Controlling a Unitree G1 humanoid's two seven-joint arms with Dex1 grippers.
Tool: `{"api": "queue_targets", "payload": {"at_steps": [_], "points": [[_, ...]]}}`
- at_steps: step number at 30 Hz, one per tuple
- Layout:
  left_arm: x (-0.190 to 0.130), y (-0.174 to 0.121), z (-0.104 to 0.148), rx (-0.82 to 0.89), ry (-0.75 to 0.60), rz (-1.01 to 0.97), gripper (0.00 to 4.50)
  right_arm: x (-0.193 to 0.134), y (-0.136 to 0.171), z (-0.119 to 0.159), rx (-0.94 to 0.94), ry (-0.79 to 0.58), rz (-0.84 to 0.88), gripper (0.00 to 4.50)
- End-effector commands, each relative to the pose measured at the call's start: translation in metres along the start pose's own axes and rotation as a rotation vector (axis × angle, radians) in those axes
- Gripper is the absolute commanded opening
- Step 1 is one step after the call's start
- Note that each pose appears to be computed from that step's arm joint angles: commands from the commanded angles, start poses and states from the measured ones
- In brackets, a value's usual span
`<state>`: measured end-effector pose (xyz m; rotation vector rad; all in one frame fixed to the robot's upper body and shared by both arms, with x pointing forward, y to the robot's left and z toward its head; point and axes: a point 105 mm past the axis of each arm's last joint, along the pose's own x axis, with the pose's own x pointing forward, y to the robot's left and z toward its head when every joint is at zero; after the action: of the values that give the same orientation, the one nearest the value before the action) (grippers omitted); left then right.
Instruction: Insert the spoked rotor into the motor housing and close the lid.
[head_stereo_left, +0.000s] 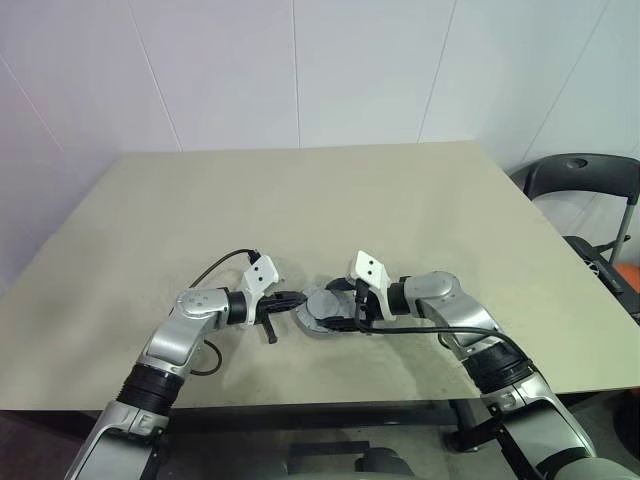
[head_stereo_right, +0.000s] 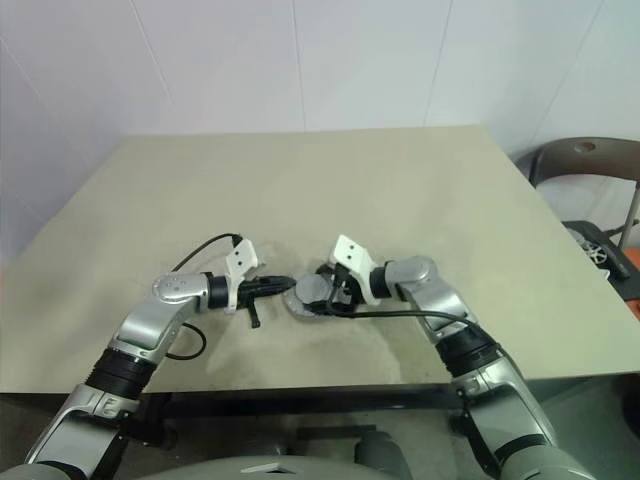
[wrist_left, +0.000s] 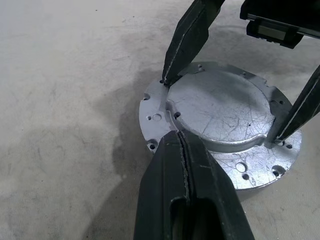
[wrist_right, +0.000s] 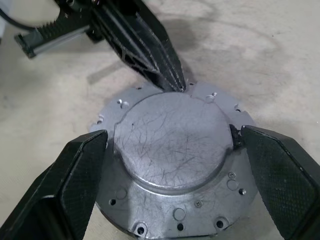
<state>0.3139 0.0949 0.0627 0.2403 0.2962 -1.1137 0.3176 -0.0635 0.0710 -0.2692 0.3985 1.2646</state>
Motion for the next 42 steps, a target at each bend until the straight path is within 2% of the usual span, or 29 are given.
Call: {"api": "queue_targets", "payload": {"at_steps": [1, 5, 7, 10, 15, 21, 27, 42], "points": [[0.003, -0.008, -0.006, 0.001, 0.028, -0.033, 0.0, -0.013, -0.014, 0.029, 0.025, -0.117, -0.065, 4.49], [0.002, -0.009, -0.003, 0.013, 0.012, -0.042, 0.0, -0.03, -0.022, 0.041, 0.198, -0.219, -0.075, 4.49], [0.0, -0.007, -0.002, 0.015, 0.01, -0.041, 0.0, -0.04, -0.025, 0.042, 0.361, -0.249, -0.079, 4.49], [-0.003, -0.004, -0.001, 0.019, 0.009, -0.038, 0.0, -0.054, -0.032, 0.021, 0.617, -0.143, -0.175, 4.49], [-0.006, -0.001, 0.0, 0.025, 0.001, -0.036, 0.0, -0.067, -0.024, 0.0, 0.948, -0.035, -0.173, 4.49], [-0.007, 0.001, 0.0, 0.024, 0.0, -0.034, 0.0, -0.058, -0.027, -0.018, 1.221, -0.088, -0.154, 4.49], [-0.007, 0.001, 0.0, 0.027, -0.003, -0.031, 0.0, -0.042, -0.017, -0.023, 1.3, -0.099, -0.104, 4.49], [-0.007, 0.0, 0.0, 0.025, -0.001, -0.032, 0.0, -0.017, 0.011, -0.004, 1.289, -0.119, 0.03, 4.49]]}}
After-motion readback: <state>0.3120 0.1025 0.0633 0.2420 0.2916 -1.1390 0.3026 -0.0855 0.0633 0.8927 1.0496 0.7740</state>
